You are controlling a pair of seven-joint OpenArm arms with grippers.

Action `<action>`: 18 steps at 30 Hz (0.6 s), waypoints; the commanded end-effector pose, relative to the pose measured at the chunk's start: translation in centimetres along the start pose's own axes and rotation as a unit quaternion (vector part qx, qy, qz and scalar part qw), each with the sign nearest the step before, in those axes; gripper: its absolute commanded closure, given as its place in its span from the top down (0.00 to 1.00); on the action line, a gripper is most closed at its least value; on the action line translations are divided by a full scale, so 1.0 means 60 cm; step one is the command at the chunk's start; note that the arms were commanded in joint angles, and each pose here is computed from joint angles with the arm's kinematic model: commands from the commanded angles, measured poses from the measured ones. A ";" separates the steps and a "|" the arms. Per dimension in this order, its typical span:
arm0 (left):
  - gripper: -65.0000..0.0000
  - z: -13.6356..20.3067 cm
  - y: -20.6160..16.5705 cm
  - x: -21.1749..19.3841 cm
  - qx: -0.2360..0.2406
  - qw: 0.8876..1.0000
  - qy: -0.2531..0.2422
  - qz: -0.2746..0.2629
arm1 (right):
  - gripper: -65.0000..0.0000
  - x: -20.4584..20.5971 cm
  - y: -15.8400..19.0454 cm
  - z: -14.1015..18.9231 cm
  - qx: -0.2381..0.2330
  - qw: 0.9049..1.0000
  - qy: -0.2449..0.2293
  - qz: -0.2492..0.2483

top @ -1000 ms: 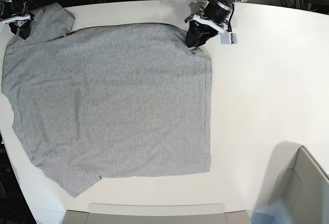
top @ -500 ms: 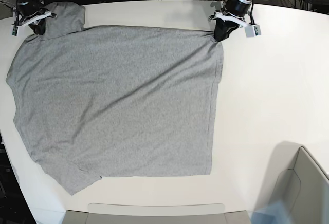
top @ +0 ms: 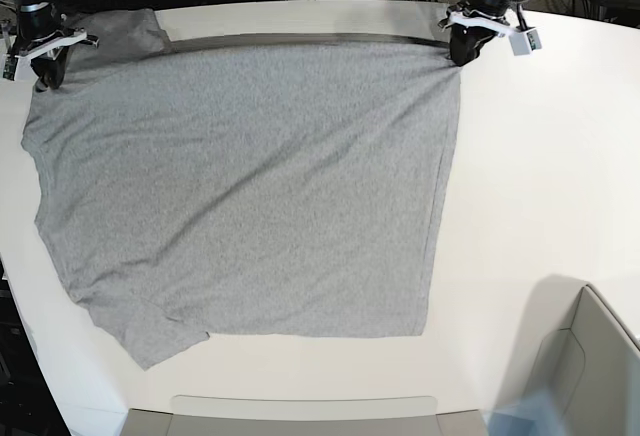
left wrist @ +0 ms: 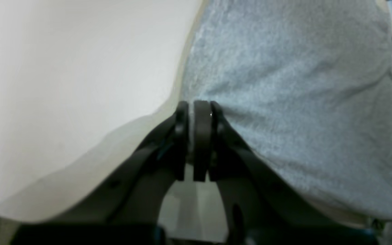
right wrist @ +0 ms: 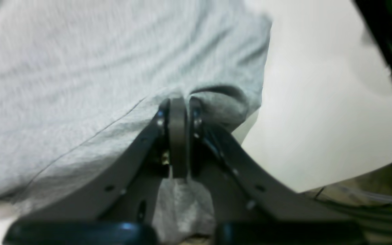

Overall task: Fold the T-shirt properly
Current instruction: 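Lift the shoulder edge with both grippers and fold it over toward the hem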

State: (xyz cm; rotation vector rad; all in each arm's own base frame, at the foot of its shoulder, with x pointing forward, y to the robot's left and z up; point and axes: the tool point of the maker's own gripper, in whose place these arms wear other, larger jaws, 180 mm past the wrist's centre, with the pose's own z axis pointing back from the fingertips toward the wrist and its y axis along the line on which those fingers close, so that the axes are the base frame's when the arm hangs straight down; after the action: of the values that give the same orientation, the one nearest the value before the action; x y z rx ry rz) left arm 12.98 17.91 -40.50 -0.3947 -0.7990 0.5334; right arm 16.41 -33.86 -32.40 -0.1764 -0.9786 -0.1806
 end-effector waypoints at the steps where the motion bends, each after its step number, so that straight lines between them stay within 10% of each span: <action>1: 0.00 0.006 -0.010 0.027 -0.010 1.000 -0.025 -0.009 | 0.00 0.024 -0.002 0.008 -0.001 1.000 -0.028 0.006; 11: 0.00 -0.026 -0.049 0.069 -0.038 0.998 -0.038 -0.013 | 0.00 0.086 -0.007 -0.008 -0.006 0.997 -0.072 0.023; 18: 0.00 -0.085 -0.078 0.130 -0.026 0.999 -0.038 -0.016 | 0.00 0.107 -0.048 -0.036 -0.047 0.997 0.002 0.057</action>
State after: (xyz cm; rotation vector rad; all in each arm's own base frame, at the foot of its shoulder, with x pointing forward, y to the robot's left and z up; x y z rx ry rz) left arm 22.23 17.44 -37.80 -0.4268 -0.8491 0.5050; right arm 20.67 -37.21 -29.41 -0.2852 -0.9189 -0.1535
